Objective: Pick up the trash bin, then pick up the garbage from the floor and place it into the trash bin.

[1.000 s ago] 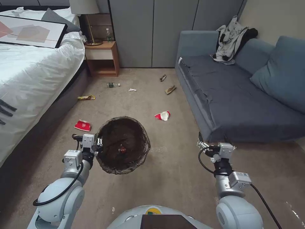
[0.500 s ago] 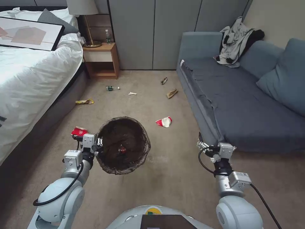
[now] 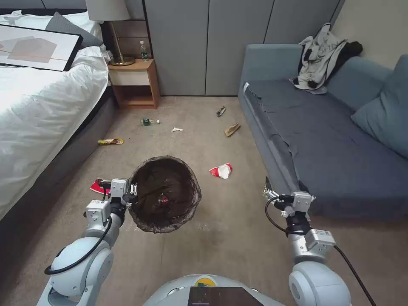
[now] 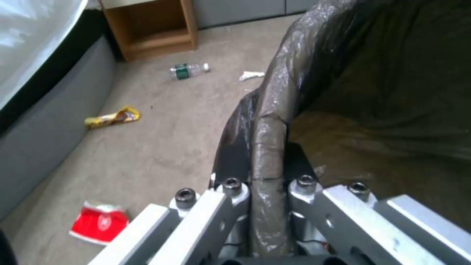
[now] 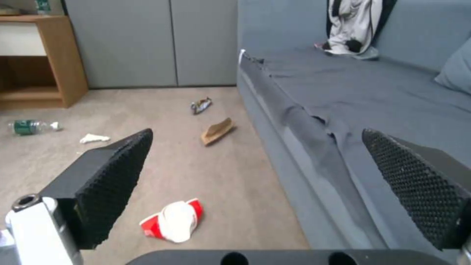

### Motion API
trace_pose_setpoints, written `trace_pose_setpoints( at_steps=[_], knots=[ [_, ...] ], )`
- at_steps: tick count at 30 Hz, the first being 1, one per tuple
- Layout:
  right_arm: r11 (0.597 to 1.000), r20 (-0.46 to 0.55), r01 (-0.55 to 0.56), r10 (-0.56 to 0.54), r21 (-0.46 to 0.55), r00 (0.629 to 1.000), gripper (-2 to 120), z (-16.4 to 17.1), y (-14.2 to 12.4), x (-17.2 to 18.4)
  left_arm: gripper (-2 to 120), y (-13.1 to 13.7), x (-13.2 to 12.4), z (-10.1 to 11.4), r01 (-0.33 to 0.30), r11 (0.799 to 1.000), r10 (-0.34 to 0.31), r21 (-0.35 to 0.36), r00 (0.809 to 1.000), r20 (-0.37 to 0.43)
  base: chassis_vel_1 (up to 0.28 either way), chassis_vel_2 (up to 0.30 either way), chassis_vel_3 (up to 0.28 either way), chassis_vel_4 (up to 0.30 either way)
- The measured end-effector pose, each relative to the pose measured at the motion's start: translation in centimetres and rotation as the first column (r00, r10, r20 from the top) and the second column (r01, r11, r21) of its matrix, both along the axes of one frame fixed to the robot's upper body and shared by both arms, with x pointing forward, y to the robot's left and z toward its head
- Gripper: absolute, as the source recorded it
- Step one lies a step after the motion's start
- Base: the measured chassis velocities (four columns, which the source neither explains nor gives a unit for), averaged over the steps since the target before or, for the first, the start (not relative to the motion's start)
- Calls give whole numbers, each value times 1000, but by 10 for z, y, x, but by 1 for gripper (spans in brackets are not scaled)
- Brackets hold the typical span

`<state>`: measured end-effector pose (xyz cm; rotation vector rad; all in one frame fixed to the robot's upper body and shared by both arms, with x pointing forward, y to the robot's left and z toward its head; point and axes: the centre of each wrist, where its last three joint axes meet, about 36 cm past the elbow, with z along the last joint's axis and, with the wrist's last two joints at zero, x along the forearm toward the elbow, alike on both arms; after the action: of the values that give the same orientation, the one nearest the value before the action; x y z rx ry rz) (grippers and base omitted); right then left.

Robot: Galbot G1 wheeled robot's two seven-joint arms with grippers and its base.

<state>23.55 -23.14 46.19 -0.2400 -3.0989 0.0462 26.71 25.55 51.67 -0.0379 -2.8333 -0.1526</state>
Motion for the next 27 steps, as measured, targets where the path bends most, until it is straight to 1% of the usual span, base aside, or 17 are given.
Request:
trace_pose_setpoints(
  at_steps=[27],
  knots=[
    [1000,2,2,-2,1,1000,100,0,0,0,3,0,1,0,1,1000,-1,0,1000,-1,-115,118,121,-119]
  ],
)
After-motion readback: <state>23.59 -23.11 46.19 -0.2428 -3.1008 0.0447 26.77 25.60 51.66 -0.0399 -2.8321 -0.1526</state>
